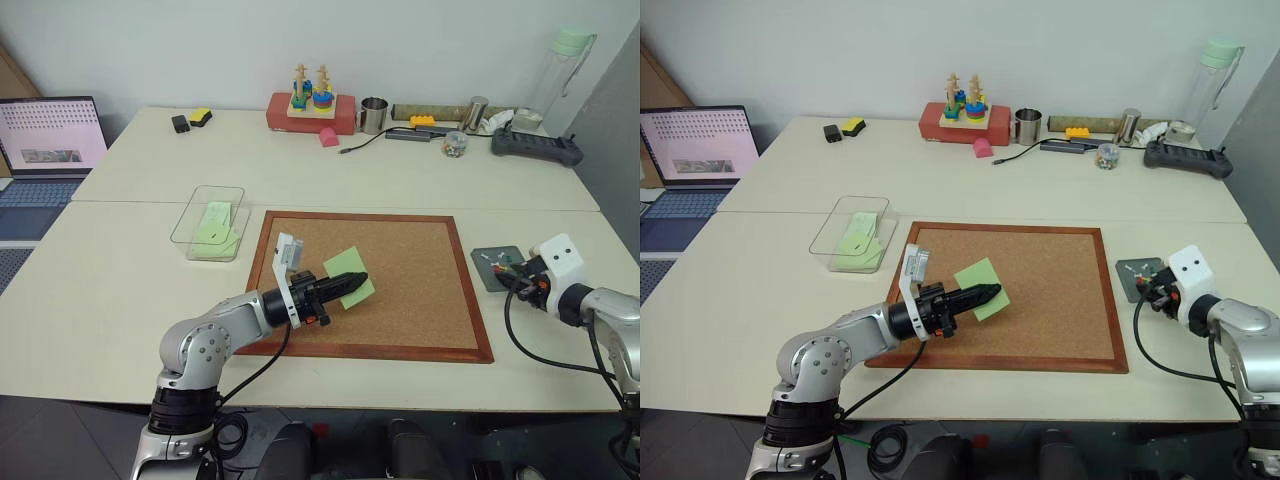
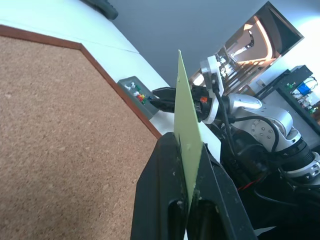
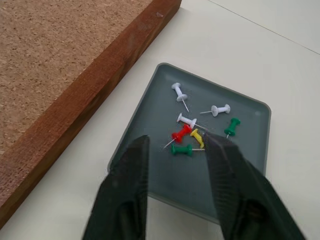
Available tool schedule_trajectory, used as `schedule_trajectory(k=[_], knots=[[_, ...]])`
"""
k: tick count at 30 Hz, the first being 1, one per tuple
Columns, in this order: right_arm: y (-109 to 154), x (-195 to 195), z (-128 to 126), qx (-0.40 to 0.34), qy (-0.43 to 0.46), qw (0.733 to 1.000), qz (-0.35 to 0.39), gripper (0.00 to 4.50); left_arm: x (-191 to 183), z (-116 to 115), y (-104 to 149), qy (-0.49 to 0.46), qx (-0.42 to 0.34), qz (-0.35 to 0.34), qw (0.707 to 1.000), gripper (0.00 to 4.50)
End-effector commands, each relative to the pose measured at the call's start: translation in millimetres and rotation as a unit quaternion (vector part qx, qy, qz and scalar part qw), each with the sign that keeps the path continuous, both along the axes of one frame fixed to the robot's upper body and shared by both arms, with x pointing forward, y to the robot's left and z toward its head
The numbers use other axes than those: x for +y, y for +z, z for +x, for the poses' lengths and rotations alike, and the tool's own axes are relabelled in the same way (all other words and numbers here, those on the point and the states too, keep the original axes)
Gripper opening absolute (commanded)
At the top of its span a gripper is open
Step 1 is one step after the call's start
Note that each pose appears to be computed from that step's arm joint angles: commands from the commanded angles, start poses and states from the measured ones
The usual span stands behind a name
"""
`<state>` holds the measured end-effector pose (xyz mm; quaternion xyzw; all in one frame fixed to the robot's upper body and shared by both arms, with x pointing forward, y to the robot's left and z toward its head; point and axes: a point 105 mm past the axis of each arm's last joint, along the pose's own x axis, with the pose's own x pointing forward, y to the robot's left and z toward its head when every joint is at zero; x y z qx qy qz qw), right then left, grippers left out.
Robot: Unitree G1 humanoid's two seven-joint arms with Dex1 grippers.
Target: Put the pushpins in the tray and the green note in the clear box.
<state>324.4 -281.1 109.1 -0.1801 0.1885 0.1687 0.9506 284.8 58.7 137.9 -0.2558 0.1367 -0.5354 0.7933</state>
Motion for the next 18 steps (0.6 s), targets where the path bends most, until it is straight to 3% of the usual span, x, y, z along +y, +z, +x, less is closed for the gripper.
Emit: schedule_trajectory(k=[1,4,11,14,18], knots=[[24.2,-0.2,2.9,-0.037,0.008,0.999,-0.003,2.68,-0.2,-1.2,14.6,0.003,-0.034,-0.007,0.999,0.00],[46.4,17.3,-0.2,-0.068,0.073,0.995,-0.007,3.31,9.0,3.3,24.1,0.030,-0.060,0.001,0.998,0.00],[105.5,97.9,-19.9,-0.147,0.310,0.939,-0.006,3.31,54.7,23.0,44.1,0.165,-0.120,0.040,0.978,0.00],[131.1,133.7,-27.2,-0.160,0.391,0.906,0.032,3.31,89.5,37.0,51.4,0.271,-0.148,0.078,0.948,0.00],[144.4,158.7,-32.9,-0.140,0.446,0.882,0.062,3.31,145.4,52.4,69.5,0.412,-0.188,0.139,0.881,0.00]])
